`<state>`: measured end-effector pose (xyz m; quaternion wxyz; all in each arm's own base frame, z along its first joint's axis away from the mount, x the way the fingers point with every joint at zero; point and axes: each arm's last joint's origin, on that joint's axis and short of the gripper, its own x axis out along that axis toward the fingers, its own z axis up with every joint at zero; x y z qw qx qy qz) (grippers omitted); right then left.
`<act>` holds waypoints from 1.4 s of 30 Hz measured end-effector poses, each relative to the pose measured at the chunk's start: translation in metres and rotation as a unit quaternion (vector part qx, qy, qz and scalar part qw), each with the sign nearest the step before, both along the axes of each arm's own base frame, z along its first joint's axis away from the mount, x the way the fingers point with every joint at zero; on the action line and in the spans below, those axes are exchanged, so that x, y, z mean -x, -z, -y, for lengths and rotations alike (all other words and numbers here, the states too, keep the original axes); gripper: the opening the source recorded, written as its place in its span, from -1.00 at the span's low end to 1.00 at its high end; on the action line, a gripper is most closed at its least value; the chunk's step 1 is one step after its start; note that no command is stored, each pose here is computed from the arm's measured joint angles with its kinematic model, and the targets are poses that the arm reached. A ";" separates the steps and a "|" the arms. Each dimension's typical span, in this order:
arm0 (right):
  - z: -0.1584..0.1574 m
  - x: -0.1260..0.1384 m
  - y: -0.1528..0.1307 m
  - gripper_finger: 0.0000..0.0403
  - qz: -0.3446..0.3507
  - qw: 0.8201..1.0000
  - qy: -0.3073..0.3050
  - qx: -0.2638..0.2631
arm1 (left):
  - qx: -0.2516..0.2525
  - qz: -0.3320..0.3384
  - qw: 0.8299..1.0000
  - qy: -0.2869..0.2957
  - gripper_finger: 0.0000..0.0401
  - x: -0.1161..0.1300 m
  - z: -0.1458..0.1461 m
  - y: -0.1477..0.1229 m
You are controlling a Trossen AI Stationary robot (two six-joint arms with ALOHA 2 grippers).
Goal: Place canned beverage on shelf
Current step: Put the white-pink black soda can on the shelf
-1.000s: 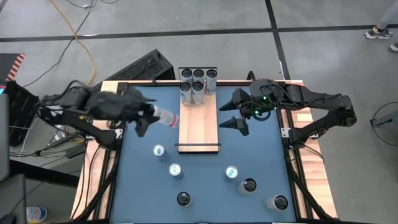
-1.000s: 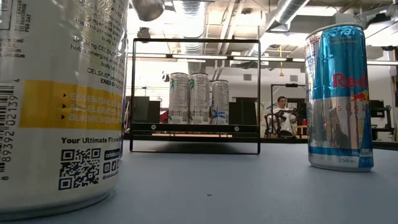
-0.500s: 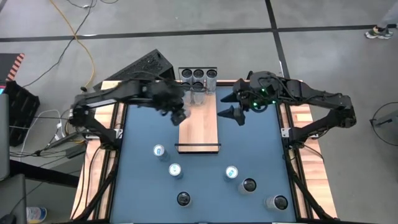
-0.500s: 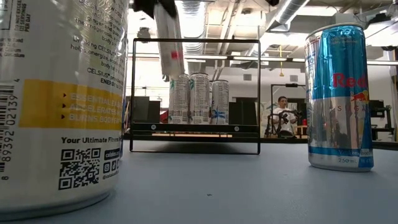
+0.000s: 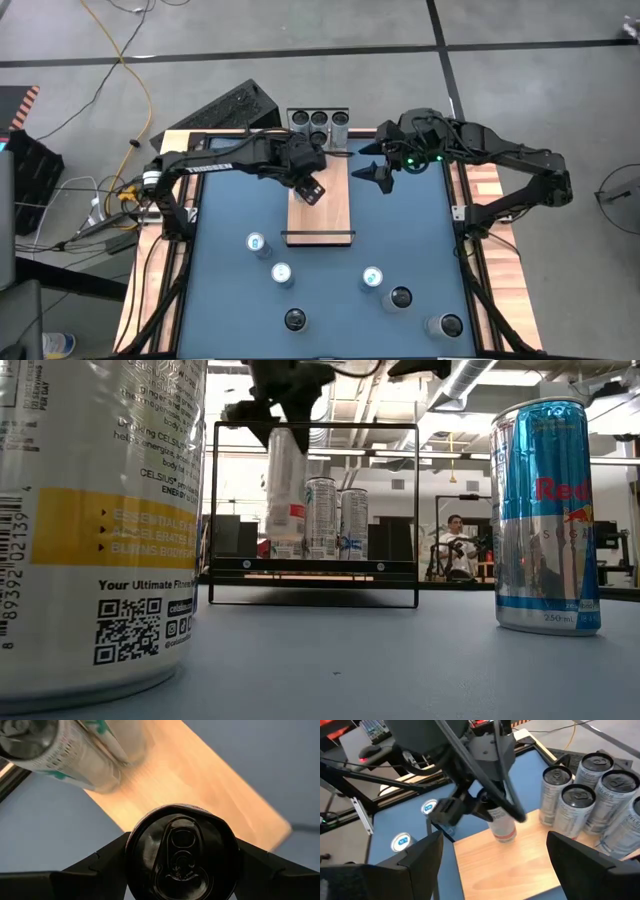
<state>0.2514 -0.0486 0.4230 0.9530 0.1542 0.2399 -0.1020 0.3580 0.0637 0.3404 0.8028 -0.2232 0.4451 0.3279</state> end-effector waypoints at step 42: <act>0.013 0.005 0.004 0.68 -0.028 0.999 -0.003 0.039 | 0.038 0.063 0.984 -0.164 0.50 -0.026 0.002 0.027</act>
